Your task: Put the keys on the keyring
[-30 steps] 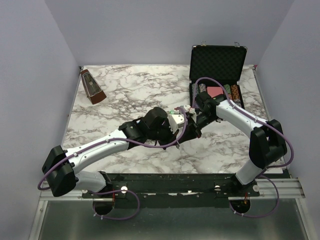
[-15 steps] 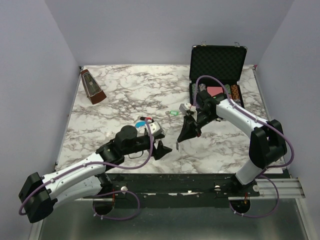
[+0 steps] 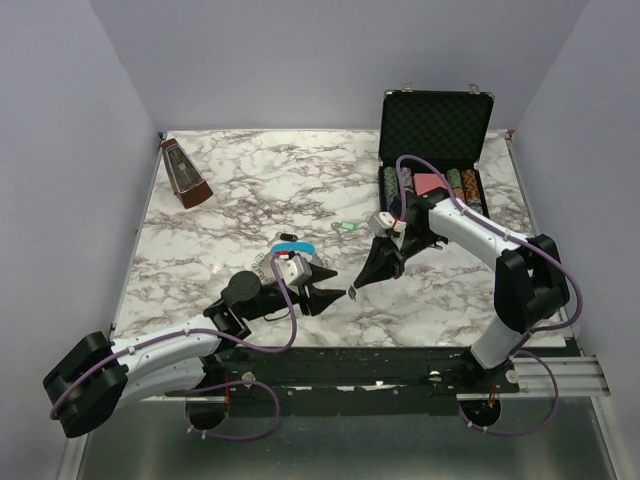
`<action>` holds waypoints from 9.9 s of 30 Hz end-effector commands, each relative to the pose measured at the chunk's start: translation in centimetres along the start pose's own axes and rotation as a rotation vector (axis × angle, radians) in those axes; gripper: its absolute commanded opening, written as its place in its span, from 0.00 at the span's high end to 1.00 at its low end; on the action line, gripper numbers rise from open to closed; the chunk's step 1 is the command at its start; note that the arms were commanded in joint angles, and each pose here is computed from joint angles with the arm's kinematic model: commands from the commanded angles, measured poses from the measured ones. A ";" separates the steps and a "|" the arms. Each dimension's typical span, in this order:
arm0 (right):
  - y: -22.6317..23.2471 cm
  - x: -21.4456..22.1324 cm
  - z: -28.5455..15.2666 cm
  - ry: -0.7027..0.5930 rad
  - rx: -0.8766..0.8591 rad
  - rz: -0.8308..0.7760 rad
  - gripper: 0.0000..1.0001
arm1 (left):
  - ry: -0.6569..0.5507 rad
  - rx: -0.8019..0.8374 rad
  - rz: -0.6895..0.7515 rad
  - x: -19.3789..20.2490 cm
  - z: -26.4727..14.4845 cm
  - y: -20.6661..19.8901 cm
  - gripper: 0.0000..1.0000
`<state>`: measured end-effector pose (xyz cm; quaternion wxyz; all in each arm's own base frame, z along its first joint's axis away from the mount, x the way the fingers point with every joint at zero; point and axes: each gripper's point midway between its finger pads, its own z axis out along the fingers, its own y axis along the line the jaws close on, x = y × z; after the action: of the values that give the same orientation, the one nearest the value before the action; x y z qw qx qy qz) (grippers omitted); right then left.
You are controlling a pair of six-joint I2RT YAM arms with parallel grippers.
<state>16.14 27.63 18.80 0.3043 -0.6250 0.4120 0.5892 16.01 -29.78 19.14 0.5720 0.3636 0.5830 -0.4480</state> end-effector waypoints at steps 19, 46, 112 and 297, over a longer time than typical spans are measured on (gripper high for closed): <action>0.5 0.0 0.5 -0.042 -0.012 0.051 0.99 | -0.023 0.125 0.000 -1.1 1.7 -1.6 0.60; 0.4 0.1 0.5 -0.041 -0.013 0.061 0.99 | 0.056 0.162 -0.015 0.7 2.2 -2.0 0.95; -1.2 3.4 0.2 0.139 0.027 0.154 0.74 | 0.409 0.036 -0.115 3.0 2.6 0.3 1.00; -3.9 15.8 -21.8 0.763 0.781 0.641 0.99 | 0.228 -0.457 0.202 -5.8 -10.5 7.0 0.01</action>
<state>28.26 6.78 5.45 0.1345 -0.4819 0.8458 0.1854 19.56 -17.20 23.90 0.6137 0.3238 0.6906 -0.2038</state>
